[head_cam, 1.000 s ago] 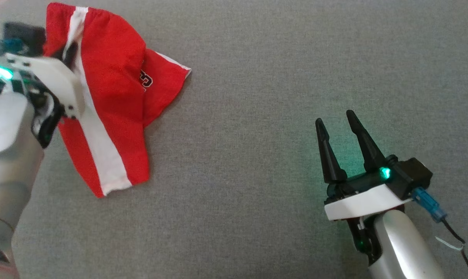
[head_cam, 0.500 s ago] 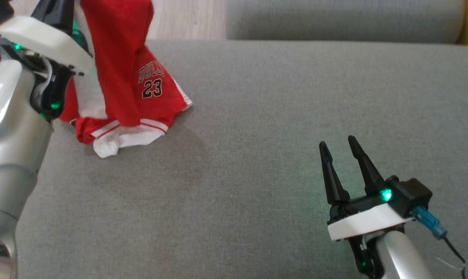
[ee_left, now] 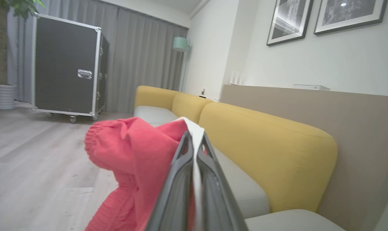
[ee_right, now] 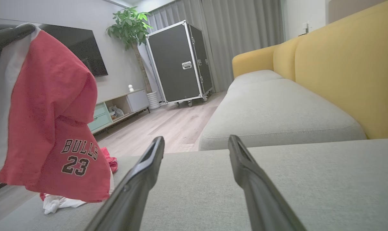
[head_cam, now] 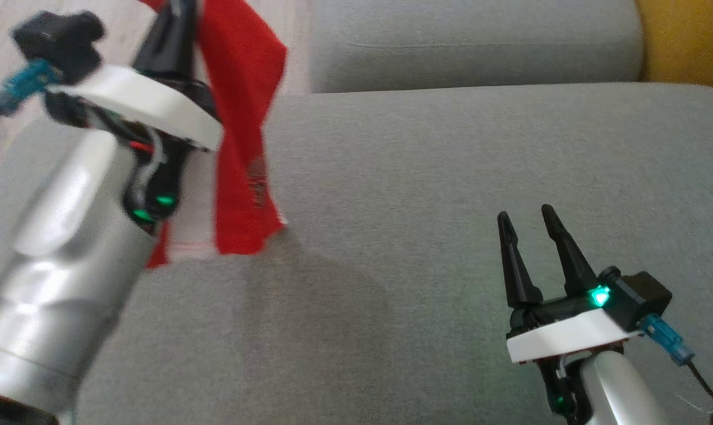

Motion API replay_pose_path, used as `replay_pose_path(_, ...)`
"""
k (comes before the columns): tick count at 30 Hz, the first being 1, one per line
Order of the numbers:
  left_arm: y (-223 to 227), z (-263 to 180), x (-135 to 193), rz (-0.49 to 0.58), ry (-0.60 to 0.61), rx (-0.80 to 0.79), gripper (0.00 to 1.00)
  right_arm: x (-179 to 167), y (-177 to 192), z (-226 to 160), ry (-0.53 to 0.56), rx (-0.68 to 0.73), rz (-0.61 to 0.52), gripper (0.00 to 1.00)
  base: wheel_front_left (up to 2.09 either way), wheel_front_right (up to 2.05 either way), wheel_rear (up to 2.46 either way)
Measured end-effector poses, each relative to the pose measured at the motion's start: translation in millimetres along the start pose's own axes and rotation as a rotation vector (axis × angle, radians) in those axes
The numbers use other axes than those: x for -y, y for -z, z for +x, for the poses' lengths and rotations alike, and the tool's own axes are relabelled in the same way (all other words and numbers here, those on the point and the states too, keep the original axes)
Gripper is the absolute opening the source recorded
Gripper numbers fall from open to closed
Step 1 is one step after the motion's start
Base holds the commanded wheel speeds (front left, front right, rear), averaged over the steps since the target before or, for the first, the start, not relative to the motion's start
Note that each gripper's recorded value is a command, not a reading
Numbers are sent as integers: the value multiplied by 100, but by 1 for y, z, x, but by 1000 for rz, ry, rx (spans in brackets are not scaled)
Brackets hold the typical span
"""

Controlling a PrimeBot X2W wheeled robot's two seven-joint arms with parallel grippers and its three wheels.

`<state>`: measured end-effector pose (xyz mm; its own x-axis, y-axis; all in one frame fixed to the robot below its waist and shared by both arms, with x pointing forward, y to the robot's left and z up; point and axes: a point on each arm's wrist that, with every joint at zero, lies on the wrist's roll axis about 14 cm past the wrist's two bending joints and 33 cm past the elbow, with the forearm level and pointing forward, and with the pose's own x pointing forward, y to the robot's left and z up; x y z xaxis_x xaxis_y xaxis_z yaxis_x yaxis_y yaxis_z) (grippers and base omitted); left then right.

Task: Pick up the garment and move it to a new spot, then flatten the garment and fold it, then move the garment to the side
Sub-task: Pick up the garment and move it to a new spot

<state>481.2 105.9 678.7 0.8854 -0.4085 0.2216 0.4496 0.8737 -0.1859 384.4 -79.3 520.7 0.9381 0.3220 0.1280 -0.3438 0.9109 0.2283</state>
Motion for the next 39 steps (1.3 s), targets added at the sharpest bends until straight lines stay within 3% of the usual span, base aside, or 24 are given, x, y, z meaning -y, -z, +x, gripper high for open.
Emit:
replay_pose_path(3, 13, 8, 23, -64, 45, -13, 0, 7, -3, -3, 22, 7, -3, 100, 0, 0, 0)
replay_pose_path(12, 58, 46, 136, -243, 272, -54, 0, 28, -33, -3, 80, 93, -18, 100, 0, 0, 0)
replay_pose_path(19, 57, 83, 199, -357, 401, 9, 0, 59, -43, -8, 167, 120, -30, 100, 0, 0, 0)
replay_pose_path(24, 74, 101, 203, -418, 396, 15, 0, 80, -32, -15, 232, 86, -37, 100, 0, 0, 0)
replay_pose_path(30, 165, 88, 169, -383, 289, -194, 0, 92, -26, -13, 262, 73, -39, 100, 0, 0, 0)
replay_pose_path(31, 186, 80, 156, -361, 246, -248, 79, 91, -25, -11, 255, 71, -40, 100, 0, 0, 0)
replay_pose_path(32, 205, 71, 142, -321, 211, -296, 100, 90, -24, -9, 248, 69, -42, 100, 0, 0, 0)
replay_pose_path(35, 236, 50, 103, -236, 116, -384, 100, 84, -22, -1, 222, 66, -43, 100, 0, 0, 0)
replay_pose_path(39, 219, 50, 76, -182, 71, -336, 100, 77, -22, 7, 194, 69, -50, 100, 0, 0, 0)
